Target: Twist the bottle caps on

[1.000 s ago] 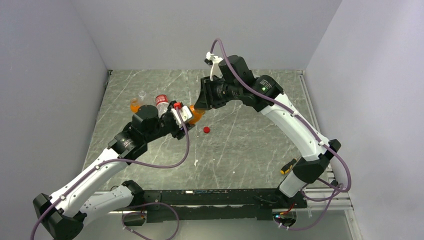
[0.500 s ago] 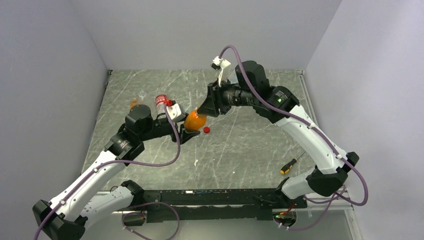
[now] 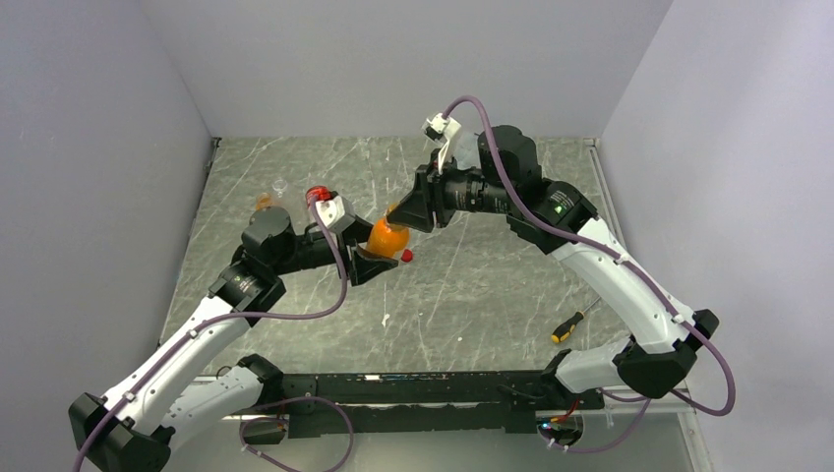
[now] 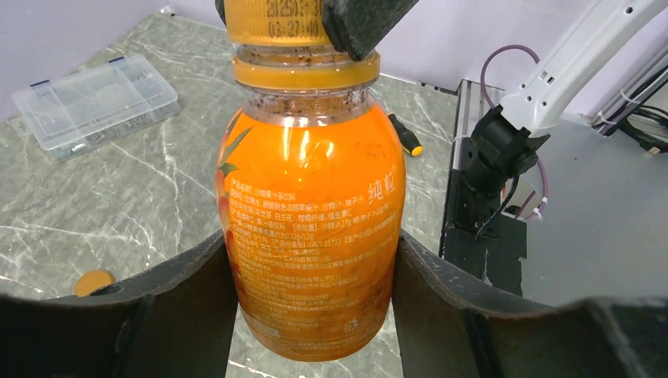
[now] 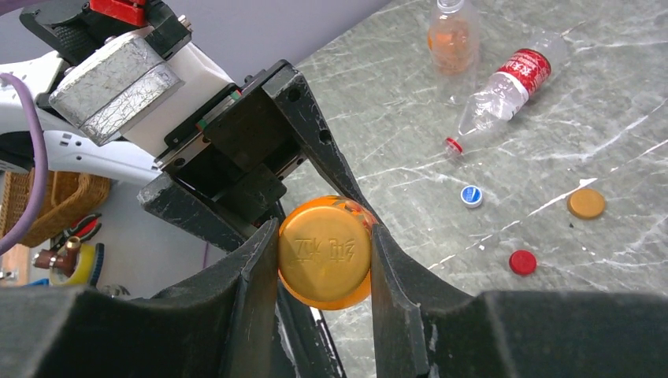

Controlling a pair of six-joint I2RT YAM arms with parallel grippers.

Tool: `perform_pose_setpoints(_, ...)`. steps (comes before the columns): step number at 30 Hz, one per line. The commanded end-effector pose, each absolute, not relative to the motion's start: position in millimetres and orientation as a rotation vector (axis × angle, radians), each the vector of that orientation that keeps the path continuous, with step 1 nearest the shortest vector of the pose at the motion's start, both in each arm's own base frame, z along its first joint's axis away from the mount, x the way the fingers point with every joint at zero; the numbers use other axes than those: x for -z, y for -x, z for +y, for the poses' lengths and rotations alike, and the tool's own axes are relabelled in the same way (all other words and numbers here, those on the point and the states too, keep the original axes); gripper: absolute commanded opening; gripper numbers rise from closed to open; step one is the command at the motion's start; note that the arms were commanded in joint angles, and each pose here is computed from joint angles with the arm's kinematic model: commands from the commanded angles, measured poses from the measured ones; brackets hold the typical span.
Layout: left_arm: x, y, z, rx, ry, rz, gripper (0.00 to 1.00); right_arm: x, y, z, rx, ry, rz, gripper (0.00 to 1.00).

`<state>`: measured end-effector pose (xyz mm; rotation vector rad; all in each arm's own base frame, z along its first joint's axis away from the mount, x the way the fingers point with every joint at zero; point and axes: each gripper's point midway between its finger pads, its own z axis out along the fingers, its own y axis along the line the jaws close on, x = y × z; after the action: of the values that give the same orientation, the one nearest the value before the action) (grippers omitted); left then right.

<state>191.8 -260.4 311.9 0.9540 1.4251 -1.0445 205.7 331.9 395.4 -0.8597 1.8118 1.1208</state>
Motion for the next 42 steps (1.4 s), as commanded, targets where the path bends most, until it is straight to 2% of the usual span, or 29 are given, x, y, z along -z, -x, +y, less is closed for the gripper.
perform_pose_setpoints(1,-345,-206,-259,1.000,-0.882,1.342,0.00,-400,-193,341,-1.195,0.910,1.790,0.02)
perform_pose_setpoints(7,-350,-239,-248,0.823,-0.805,1.376,0.00,-377,-215,345,-1.129,0.773,1.966,0.01)
perform_pose_setpoints(18,-365,-295,-234,0.499,-0.701,1.338,0.00,-333,-261,345,-0.951,0.337,2.266,0.02)
perform_pose_setpoints(29,-353,-322,-253,0.332,-0.655,1.315,0.00,-335,-286,342,-0.912,0.081,2.242,0.08)
perform_pose_setpoints(31,-346,-321,-256,0.344,-0.669,1.332,0.00,-343,-286,341,-0.913,0.081,2.220,0.15)
perform_pose_setpoints(33,-337,-319,-256,0.356,-0.684,1.359,0.00,-353,-286,337,-0.908,0.084,2.193,0.29)
perform_pose_setpoints(38,-313,-310,-259,0.407,-0.708,1.432,0.00,-386,-284,320,-0.887,0.100,2.096,0.80)
perform_pose_setpoints(40,-306,-306,-258,0.429,-0.706,1.451,0.00,-401,-280,311,-0.874,0.110,2.055,0.91)
perform_pose_setpoints(42,-302,-302,-260,0.458,-0.707,1.456,0.00,-415,-275,300,-0.860,0.133,2.007,0.98)
